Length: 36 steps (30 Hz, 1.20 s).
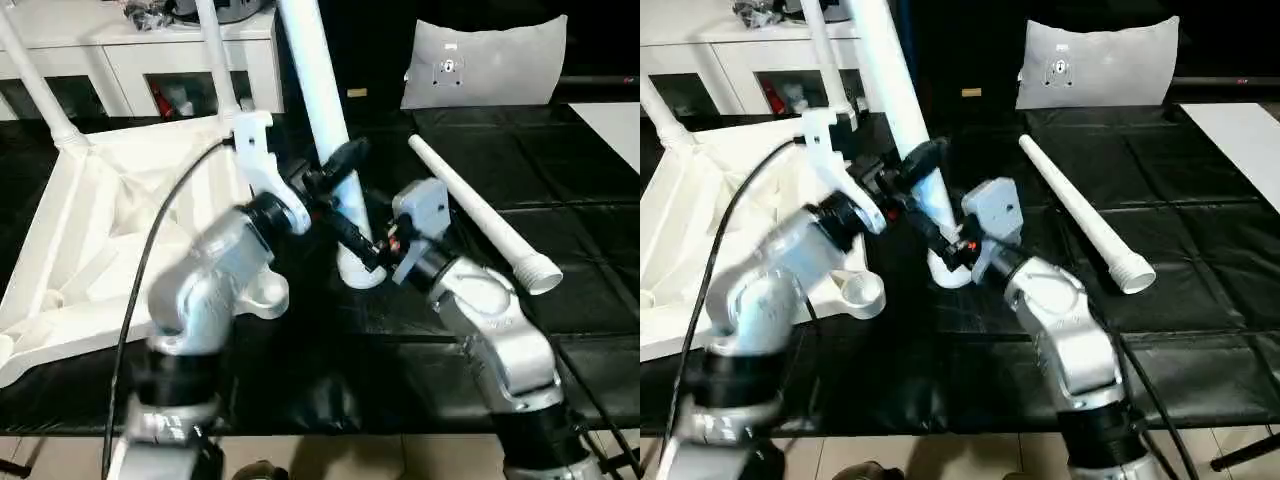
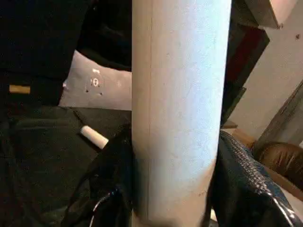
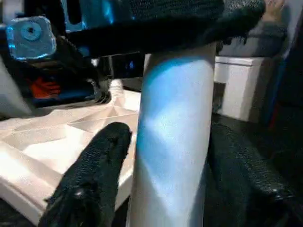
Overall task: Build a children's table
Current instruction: Pick table leg
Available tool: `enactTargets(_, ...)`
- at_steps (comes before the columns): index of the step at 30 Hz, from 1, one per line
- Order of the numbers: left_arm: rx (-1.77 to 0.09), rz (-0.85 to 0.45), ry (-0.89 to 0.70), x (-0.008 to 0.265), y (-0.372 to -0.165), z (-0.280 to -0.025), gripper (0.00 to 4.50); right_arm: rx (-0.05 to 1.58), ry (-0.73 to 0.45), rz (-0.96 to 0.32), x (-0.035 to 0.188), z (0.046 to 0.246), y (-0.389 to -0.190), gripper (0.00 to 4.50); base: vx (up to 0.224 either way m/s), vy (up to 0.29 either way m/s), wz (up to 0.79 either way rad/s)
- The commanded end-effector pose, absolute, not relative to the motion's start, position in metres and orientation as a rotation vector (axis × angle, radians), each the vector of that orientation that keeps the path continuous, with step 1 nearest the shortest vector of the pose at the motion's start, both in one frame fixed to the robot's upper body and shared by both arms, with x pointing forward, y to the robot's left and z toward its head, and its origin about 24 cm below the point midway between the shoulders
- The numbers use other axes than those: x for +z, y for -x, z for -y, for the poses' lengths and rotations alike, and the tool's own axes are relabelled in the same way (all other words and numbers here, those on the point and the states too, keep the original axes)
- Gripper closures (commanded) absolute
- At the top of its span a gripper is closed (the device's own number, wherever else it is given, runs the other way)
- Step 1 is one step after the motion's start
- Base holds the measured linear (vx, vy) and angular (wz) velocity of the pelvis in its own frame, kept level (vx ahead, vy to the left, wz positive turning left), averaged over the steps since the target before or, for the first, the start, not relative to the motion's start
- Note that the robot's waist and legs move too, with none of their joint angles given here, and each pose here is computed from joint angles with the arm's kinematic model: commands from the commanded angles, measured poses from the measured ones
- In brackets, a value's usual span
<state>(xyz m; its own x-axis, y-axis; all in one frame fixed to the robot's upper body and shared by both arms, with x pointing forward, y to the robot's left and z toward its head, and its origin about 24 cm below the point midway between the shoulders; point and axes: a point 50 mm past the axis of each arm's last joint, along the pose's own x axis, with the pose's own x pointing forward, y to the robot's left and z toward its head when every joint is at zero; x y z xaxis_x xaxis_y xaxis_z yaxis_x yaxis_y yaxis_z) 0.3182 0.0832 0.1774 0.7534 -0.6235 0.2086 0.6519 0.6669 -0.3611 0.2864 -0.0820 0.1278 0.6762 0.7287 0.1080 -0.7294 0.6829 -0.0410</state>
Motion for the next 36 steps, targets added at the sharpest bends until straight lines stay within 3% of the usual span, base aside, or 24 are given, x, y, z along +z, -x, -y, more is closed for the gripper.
enactTargets(1,-0.720,0.115,0.418,0.187,-0.322,-0.088,2.68,0.890,-0.027,0.126,0.137,0.076,-0.282,1.30,0.000,0.000,0.00)
enactTargets(6,-0.842,0.071,0.455,0.194,-0.328,-0.098,2.68,0.952,-0.100,0.043,0.155,0.100,-0.284,0.84,0.000,0.000,0.00)
enactTargets(13,-0.920,0.011,0.506,0.198,-0.336,-0.107,2.68,1.040,-0.189,-0.119,0.161,0.127,-0.283,0.26,0.000,0.000,0.00)
enactTargets(17,-1.004,-0.019,0.503,0.202,-0.337,-0.108,2.68,1.123,-0.264,-0.160,0.173,0.138,-0.279,0.16,0.000,0.000,0.00)
enactTargets(21,-1.043,-0.026,0.505,0.206,-0.336,-0.106,2.68,1.129,-0.230,-0.183,0.175,0.142,-0.279,0.16,0.000,0.000,0.00)
enactTargets(26,-1.156,-0.020,0.388,0.208,-0.327,-0.096,2.68,1.124,-0.122,-0.278,0.165,0.141,-0.280,0.12,0.000,0.000,0.00)
enactTargets(36,-1.262,-0.015,0.217,0.214,-0.316,-0.081,2.68,1.120,-0.119,-0.355,0.151,0.131,-0.287,0.11,0.000,0.000,0.00)
